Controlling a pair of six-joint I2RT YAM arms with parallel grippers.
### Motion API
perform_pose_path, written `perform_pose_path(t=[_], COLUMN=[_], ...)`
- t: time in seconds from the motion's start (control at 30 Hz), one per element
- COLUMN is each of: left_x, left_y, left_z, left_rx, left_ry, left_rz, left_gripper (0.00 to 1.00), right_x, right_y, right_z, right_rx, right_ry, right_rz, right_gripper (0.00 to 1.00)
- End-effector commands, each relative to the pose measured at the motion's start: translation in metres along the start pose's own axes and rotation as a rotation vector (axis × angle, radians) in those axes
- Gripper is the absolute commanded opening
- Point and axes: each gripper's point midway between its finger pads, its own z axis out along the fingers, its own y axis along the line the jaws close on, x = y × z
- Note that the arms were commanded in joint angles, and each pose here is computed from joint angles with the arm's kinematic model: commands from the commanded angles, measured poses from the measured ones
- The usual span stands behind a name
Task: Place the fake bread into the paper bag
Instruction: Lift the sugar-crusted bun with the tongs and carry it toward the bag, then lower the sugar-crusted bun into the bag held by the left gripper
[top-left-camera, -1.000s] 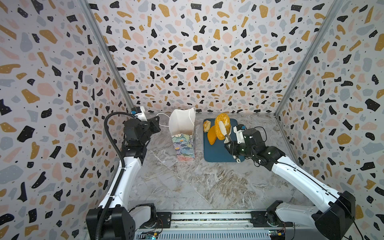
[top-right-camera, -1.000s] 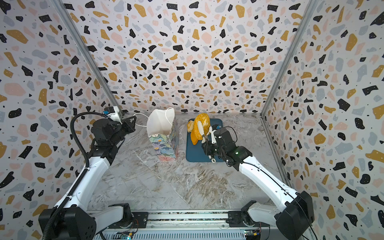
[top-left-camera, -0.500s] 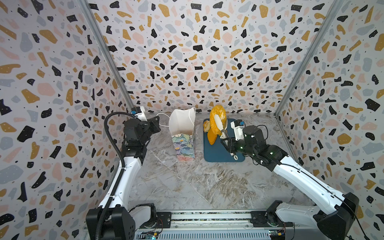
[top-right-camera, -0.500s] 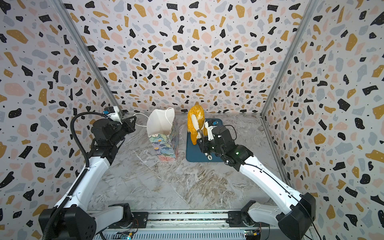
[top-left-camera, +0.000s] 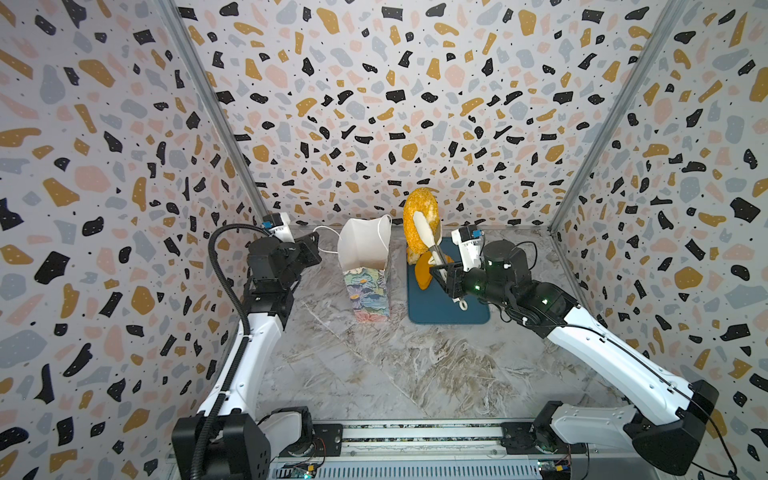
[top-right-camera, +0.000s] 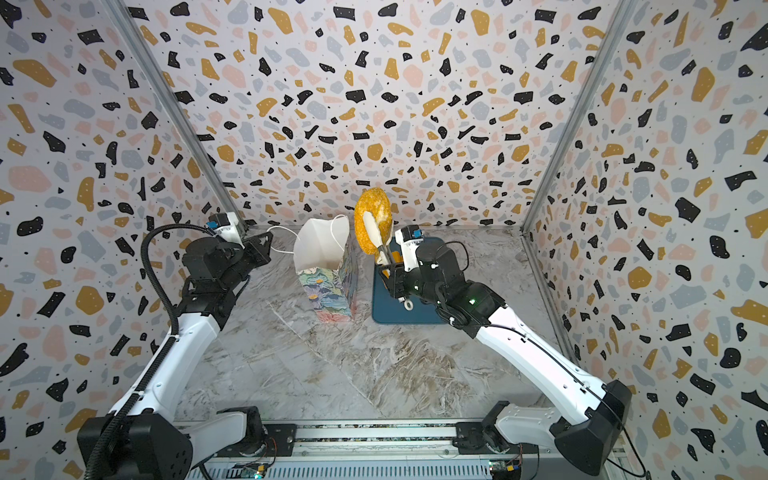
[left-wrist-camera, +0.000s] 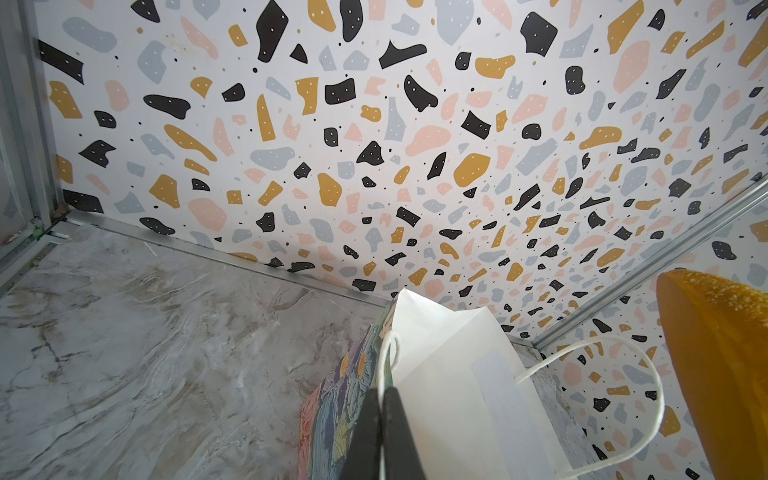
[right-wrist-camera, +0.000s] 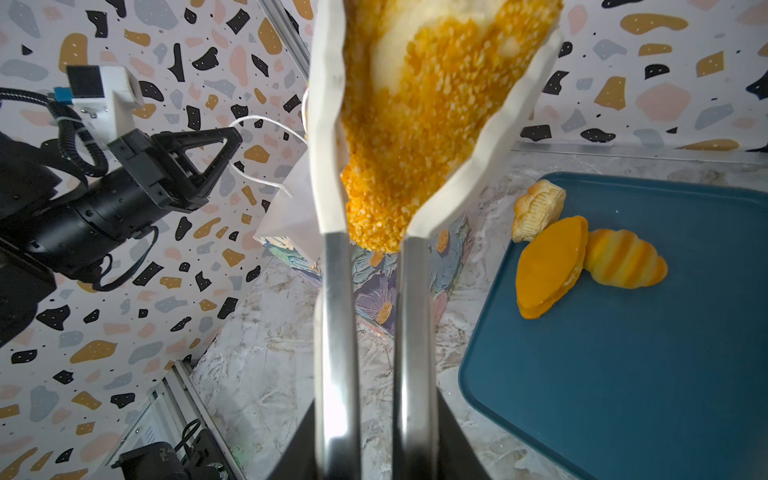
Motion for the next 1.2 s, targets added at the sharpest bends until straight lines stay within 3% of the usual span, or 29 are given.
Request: perform_pose_path(t=[0.0, 0.63, 1.17], left_x=[-0.004, -0.005, -0.005], left_y=[-0.006, -0.007, -0.006], left_z=[-0.001, -0.001, -0.001], left_rx=[0.025, 0.03, 0.026], left_ry=[-0.021, -0.021, -0.021], left_rz=[0.02, 0.018, 0.02], left_gripper=[0.0, 0.0, 0.0], right_x=[-0.046, -0.069, -0.062], right_y=[0.024, 0.077, 0.113], right_z=[-0.016, 0.006, 0.049], right_rx=[-0.045, -0.109, -0.127], right_ry=[-0.138, -0.163, -0.102], right_rz=[-0.047, -0.139, -0.207], right_gripper=[0.3, 0.3, 0.29])
